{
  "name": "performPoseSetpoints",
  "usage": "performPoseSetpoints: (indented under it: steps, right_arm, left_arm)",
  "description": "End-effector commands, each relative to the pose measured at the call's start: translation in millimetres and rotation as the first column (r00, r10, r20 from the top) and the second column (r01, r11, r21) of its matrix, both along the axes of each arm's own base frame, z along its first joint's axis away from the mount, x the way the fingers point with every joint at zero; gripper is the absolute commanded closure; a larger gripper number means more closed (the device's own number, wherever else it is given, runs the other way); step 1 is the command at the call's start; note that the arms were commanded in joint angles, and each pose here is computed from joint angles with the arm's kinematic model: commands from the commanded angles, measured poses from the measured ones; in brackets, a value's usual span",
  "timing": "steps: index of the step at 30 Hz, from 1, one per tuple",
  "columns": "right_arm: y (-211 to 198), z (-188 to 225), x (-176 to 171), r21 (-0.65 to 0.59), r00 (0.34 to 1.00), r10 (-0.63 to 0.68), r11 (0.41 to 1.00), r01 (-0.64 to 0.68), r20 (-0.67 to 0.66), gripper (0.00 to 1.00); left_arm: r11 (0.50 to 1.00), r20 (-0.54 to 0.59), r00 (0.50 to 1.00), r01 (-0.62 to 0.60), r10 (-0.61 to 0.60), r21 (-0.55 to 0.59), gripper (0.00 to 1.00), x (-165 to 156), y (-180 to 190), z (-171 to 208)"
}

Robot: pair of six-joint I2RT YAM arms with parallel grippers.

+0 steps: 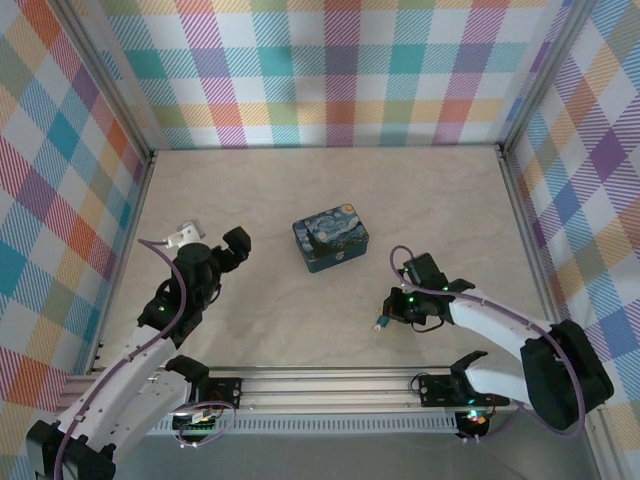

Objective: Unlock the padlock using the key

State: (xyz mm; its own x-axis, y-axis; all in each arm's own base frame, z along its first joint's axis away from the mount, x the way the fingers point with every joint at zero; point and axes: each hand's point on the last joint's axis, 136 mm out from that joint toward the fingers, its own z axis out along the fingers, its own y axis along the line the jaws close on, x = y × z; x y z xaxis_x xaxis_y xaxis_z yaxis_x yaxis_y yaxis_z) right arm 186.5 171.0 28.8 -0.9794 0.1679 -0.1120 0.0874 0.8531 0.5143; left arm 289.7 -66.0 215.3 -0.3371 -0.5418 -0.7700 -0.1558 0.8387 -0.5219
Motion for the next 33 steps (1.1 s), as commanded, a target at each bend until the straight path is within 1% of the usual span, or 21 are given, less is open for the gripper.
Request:
performPoseSetpoints:
  steps: [1, 5, 11, 17, 23, 26, 29, 33]
  right_arm:
    - [8.0, 2.9, 14.3, -0.001, 0.999, 0.025, 1.0, -0.025, 0.044, 0.97]
    - [9.7, -2.4, 18.0, -0.01, 0.999, 0.03, 1.0, -0.029, 0.037, 0.95]
    - [6.0, -8.4, 18.0, -0.031, 0.999, 0.021, 0.999, -0.02, 0.032, 0.85]
    - [2.7, 2.3, 24.2, -0.047, 0.996, 0.019, 0.999, -0.015, 0.085, 0.74]
    - [-8.4, 24.4, 32.4, -0.088, 0.984, 0.007, 0.996, 0.008, 0.18, 0.67]
    - [-16.6, 39.6, 37.0, -0.108, 0.969, -0.009, 0.994, 0.037, 0.246, 0.65]
    - [-25.5, 57.0, 41.2, -0.122, 0.945, -0.022, 0.99, 0.065, 0.326, 0.6]
    - [-41.2, 81.3, 49.9, -0.155, 0.894, -0.036, 0.981, 0.117, 0.447, 0.52]
  left_arm:
    - [0.999, -0.014, 1.0, -0.02, 0.021, 0.04, 0.0, -1.6, 7.2, -6.5]
    - [0.999, -0.015, 1.0, -0.02, 0.021, 0.043, 0.0, -1.8, 7.4, -5.3]
    - [0.998, -0.018, 0.999, -0.032, 0.033, 0.051, 0.0, -1.9, 9.9, -4.8]
    - [0.998, -0.024, 0.999, -0.043, 0.044, 0.054, 0.0, -1.8, 11.6, -3.8]
    - [0.996, -0.019, 0.998, -0.054, 0.055, 0.065, 0.0, -1.2, 13.8, -1.1]
    - [0.994, -0.015, 0.999, -0.046, 0.048, 0.1, 0.0, -0.6, 14.9, 2.8]
    - [0.988, -0.001, 0.999, -0.052, 0.053, 0.143, 0.0, -0.6, 18.8, 11.1]
    - [0.976, 0.03, 0.999, -0.036, 0.03, 0.216, 0.0, 0.7, 20.2, 25.1]
